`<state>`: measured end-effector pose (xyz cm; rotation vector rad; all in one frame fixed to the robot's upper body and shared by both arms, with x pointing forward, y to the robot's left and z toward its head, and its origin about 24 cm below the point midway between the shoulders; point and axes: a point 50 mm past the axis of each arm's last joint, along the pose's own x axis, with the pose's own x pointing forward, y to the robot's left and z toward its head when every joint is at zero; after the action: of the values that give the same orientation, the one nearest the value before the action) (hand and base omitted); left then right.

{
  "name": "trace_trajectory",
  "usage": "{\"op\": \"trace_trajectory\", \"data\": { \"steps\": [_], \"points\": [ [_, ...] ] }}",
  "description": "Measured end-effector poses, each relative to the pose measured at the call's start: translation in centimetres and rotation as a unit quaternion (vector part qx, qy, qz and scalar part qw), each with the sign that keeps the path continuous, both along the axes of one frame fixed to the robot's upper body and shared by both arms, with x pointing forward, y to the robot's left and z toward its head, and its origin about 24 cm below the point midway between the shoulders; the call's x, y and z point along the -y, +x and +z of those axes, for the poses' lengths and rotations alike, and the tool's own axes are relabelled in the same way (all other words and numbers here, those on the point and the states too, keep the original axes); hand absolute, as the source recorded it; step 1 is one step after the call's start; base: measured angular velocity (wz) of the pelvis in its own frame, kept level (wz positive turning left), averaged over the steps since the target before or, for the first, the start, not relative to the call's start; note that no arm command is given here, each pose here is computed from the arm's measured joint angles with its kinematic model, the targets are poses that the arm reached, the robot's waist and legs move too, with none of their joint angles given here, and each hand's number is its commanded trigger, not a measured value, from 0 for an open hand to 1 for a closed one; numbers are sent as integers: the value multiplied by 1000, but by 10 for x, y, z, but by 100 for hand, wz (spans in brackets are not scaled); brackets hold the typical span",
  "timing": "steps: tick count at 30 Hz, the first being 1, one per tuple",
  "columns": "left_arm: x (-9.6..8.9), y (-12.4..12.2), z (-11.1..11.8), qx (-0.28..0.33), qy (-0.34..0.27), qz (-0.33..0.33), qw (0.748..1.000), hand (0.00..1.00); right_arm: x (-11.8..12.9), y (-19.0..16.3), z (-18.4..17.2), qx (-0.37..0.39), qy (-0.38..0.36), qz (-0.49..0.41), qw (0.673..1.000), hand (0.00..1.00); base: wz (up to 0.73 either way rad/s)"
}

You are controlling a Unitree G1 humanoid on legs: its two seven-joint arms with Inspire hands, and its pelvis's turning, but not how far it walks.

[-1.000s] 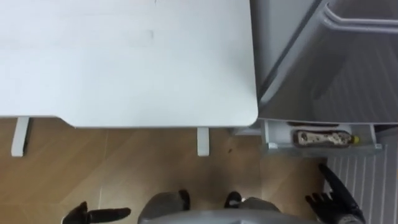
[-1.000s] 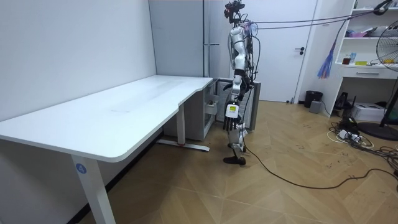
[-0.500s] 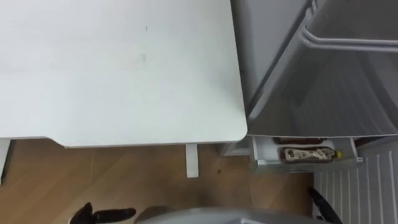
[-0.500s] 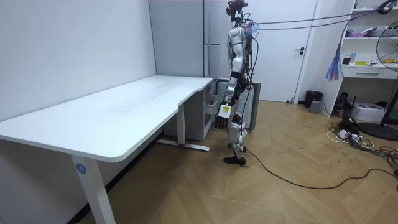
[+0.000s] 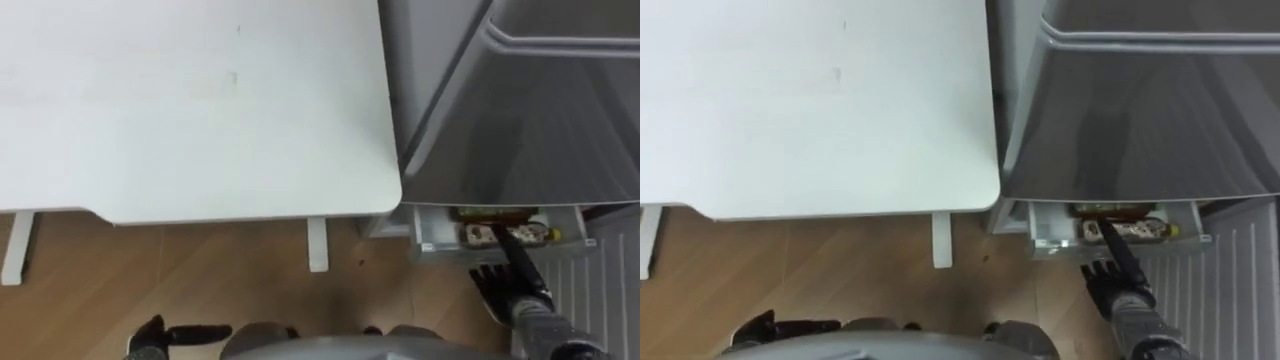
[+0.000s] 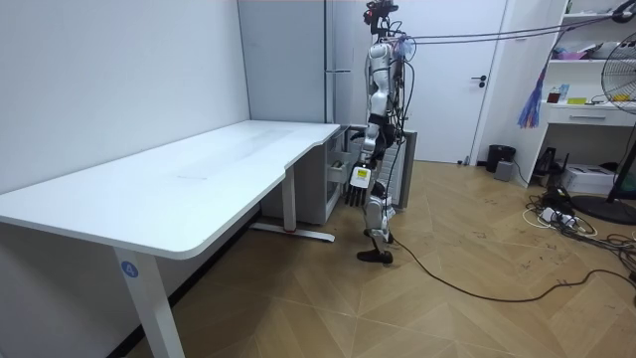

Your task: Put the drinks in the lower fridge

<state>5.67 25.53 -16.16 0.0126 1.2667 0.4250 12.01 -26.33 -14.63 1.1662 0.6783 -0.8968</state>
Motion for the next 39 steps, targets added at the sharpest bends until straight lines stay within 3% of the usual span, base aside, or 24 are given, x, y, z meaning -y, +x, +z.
{"op": "trace_trajectory", "data": {
  "steps": [3, 8, 15, 24, 31, 39],
  "points": [
    [3, 17, 2, 17, 6, -22, 1000, 0, 2, 37, 13, 24, -8, -20, 999, 0, 3],
    [3, 25, 3, 29, 11, -16, 999, 0, 2, 63, 23, 29, -1, -55, 998, 0, -2],
    [-6, 25, 6, 23, 47, -18, 998, 0, 31, 69, 37, 21, -27, -99, 994, 0, -1],
    [-17, 40, 13, 33, 75, -76, 994, 0, 60, 81, 58, 42, -66, -124, 989, 0, 9],
    [-17, 48, 16, 43, 91, -94, 990, 0, 74, 86, 70, 52, -88, -127, 987, 0, 0],
    [-19, 46, 17, 42, 90, -85, 991, 0, 102, 114, 109, 100, -134, -120, 979, 0, 5]
  ]
}}
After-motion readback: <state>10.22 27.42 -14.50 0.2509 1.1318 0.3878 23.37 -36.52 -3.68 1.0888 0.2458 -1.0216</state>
